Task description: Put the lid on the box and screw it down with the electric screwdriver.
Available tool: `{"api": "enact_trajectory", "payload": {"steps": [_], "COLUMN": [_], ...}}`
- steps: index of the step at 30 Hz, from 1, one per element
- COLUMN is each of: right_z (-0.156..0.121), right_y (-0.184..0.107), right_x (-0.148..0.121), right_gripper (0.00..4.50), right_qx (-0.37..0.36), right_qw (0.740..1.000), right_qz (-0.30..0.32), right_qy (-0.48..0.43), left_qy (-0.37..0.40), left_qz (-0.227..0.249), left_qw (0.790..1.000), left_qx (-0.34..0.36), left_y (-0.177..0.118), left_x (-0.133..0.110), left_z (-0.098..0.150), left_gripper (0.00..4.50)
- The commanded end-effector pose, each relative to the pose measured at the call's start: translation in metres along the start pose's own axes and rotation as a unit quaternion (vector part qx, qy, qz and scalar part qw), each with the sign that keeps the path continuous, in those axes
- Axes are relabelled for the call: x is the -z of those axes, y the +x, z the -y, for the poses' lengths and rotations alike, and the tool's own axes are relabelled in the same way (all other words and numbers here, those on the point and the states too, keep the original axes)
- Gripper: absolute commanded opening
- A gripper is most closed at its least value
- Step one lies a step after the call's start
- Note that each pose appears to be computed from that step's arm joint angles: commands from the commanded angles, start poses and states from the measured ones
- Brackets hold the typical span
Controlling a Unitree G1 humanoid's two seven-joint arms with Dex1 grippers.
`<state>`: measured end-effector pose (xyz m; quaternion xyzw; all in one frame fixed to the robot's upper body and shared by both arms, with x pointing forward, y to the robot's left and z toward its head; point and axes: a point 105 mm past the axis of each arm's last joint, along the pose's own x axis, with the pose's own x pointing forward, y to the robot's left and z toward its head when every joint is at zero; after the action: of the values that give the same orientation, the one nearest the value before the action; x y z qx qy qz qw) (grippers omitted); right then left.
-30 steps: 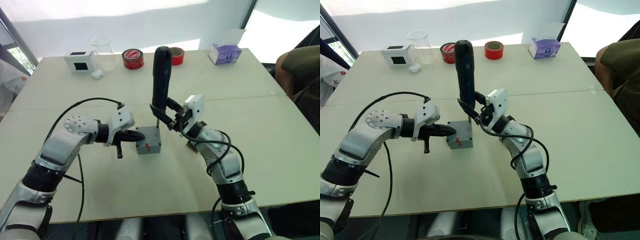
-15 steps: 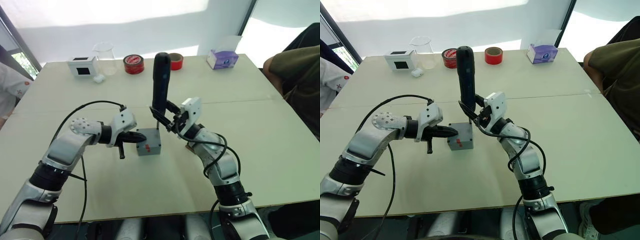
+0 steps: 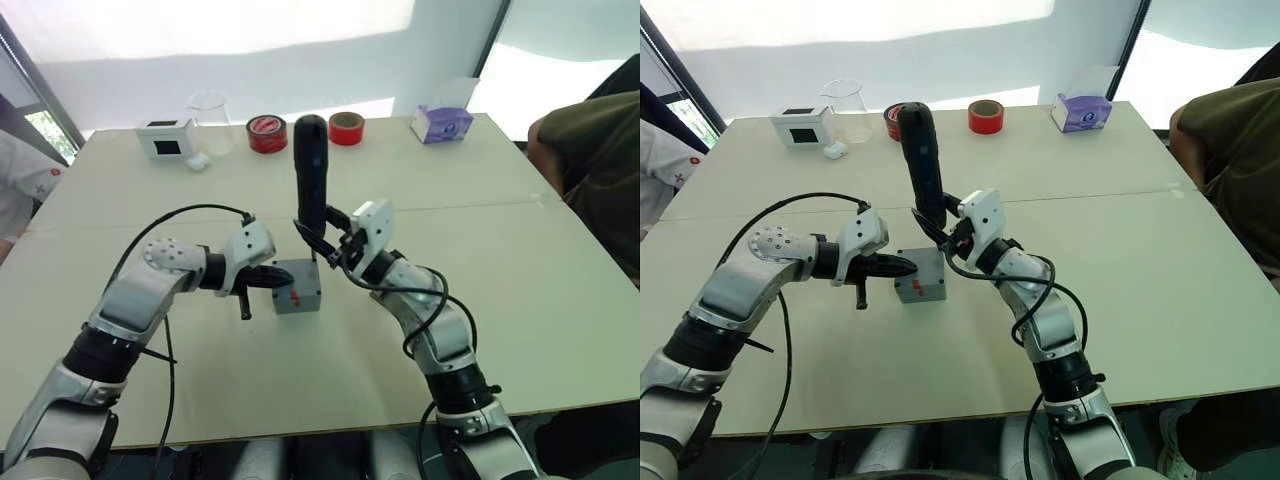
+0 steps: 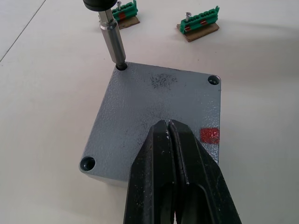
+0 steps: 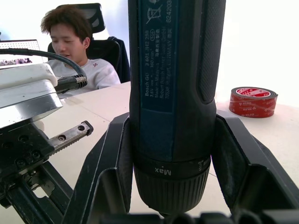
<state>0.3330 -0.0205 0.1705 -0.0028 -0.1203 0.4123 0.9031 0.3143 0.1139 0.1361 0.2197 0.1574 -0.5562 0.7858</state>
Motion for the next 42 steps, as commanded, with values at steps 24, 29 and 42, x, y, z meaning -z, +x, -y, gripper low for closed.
{"api": "enact_trajectory", "payload": {"steps": [24,29,42], "right_z": [-0.012,-0.013,-0.01], "right_y": [-0.022,-0.023,-0.025], "right_x": [0.096,0.098,0.096], "right_gripper": [1.76,1.76,1.76], "right_qx": [0.018,0.015,0.013], "right_qw": [0.98,0.98,0.98], "right_qz": [-0.176,-0.178,-0.178], "right_qy": [0.086,0.088,0.085], "left_qy": [-0.015,-0.015,-0.018], "left_qz": [-0.026,-0.028,-0.025], "left_qw": [1.0,0.999,1.0], "left_qx": [0.006,0.006,0.005], "left_y": [0.003,0.003,0.005], "left_x": [0.022,0.023,0.023], "left_z": [0.004,0.005,0.004], "left_gripper": [0.0,0.0,0.0]}}
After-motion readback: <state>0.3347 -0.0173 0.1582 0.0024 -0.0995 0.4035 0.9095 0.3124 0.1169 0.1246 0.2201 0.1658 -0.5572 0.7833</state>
